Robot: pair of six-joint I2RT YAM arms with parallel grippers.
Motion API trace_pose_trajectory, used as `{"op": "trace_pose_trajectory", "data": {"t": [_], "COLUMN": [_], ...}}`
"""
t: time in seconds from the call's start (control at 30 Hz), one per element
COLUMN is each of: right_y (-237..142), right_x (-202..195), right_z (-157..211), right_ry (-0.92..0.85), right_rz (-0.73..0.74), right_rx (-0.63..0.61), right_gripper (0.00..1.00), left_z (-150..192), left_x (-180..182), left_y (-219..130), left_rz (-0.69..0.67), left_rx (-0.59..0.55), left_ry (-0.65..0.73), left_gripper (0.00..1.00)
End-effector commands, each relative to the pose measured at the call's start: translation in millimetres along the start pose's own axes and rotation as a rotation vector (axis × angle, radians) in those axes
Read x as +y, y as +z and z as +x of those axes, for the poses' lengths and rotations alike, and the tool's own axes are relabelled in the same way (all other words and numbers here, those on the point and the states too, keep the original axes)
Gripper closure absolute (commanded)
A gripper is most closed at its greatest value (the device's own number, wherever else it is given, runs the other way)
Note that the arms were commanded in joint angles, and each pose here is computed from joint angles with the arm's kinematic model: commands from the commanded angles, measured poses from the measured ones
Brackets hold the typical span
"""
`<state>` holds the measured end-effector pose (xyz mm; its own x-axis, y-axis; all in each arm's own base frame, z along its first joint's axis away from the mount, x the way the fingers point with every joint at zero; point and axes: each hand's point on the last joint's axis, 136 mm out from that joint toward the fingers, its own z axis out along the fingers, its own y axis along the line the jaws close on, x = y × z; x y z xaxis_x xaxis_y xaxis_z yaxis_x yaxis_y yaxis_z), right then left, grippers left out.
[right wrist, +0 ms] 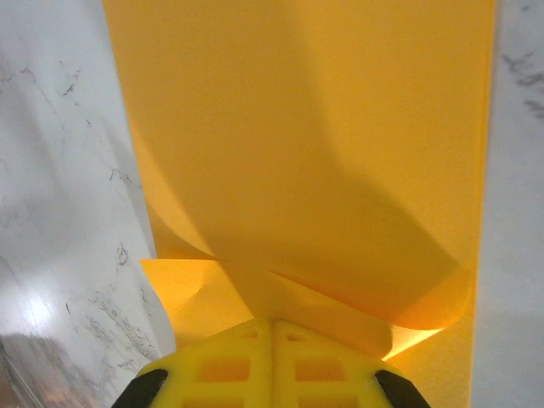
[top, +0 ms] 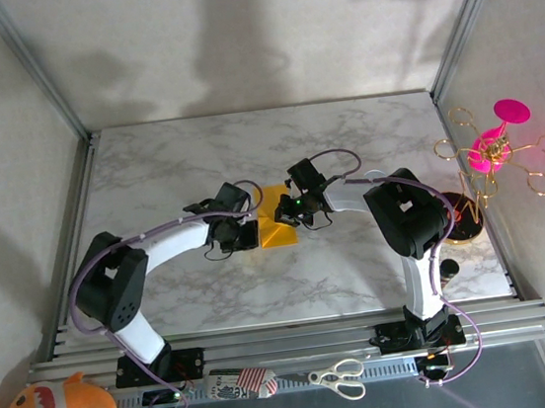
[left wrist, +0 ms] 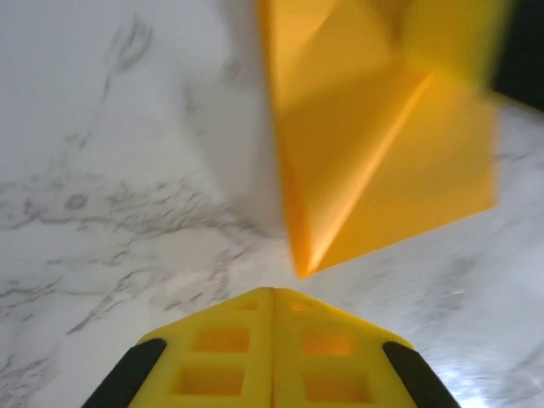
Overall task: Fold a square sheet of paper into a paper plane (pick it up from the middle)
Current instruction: Fold the triangle a second time at the center of the table.
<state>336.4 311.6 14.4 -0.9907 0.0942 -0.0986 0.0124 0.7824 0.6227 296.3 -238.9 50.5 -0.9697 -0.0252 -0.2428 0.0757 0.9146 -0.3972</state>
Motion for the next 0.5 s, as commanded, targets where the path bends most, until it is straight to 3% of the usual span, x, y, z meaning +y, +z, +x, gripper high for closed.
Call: {"op": "trace_pose_trajectory", "data": {"t": [0.0, 0.13, 0.47], "right_y": [23, 23, 25], "right_x": [-76, -78, -83], "right_z": [35, 36, 39], "right_ry": [0.095, 0.114, 0.132], "right_rz": [0.254, 0.263, 0.273], "right_rx": [0.09, 0.093, 0.102], "right_gripper": [1.0, 1.0, 1.0], "left_z": [-26, -25, -10], "left_x": [-34, -47, -32], "left_y": [-10, 7, 43], "left_rz": [0.125, 0.182, 0.146], "left_rx": [-0.093, -0.067, 0.001], "left_ry": [-0.052, -0.075, -0.105], "left_gripper": [0.94, 0.94, 0.95]}}
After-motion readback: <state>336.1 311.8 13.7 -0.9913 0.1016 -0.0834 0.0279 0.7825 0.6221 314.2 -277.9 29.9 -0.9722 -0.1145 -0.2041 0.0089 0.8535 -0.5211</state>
